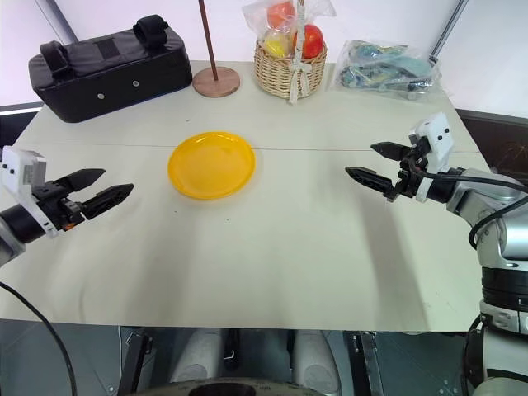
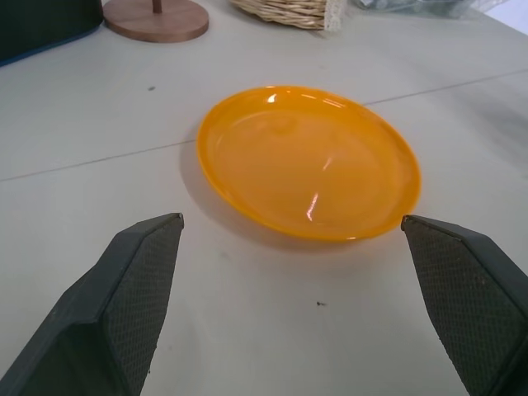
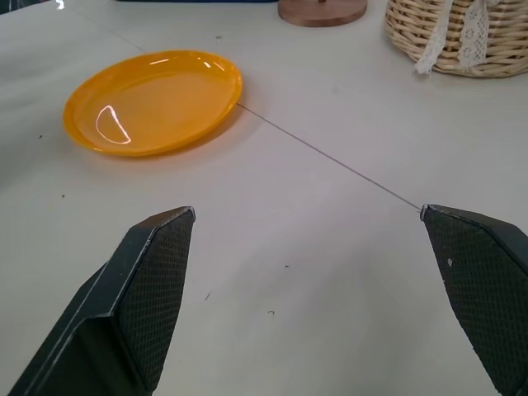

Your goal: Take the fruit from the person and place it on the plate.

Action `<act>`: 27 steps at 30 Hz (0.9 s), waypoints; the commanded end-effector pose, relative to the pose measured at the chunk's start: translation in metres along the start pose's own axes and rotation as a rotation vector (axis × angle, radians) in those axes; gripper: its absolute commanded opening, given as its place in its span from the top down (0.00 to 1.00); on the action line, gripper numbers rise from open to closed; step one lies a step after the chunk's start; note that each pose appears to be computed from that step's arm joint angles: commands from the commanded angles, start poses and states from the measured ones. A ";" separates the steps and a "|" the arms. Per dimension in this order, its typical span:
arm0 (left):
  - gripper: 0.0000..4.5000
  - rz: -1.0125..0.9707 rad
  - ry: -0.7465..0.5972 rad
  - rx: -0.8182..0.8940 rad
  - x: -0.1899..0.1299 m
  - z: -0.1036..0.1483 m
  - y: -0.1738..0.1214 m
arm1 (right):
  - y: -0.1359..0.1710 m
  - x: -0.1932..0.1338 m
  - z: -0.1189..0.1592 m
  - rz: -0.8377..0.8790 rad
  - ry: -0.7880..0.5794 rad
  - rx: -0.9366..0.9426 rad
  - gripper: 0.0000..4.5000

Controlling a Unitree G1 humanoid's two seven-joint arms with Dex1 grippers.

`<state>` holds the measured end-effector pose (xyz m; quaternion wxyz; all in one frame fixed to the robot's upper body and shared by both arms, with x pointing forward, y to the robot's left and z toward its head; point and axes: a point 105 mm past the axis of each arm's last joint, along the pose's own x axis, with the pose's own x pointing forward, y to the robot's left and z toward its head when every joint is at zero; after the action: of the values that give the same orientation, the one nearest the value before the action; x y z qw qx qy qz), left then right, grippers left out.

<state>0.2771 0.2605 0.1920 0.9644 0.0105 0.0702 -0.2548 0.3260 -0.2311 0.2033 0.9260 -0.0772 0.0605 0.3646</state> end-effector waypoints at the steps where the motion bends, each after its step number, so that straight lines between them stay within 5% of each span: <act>1: 0.01 -0.010 -0.026 0.044 -0.003 0.010 -0.003 | 0.005 -0.001 0.010 0.013 -0.029 -0.032 0.00; 27: 0.01 -0.011 -0.021 0.076 0.001 0.010 -0.004 | 0.008 0.001 0.004 0.024 -0.024 -0.027 0.00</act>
<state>0.2777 0.2608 0.1900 0.9640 0.0247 0.0707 -0.2550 0.3244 -0.2272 0.1936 0.9231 -0.0689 0.0719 0.3714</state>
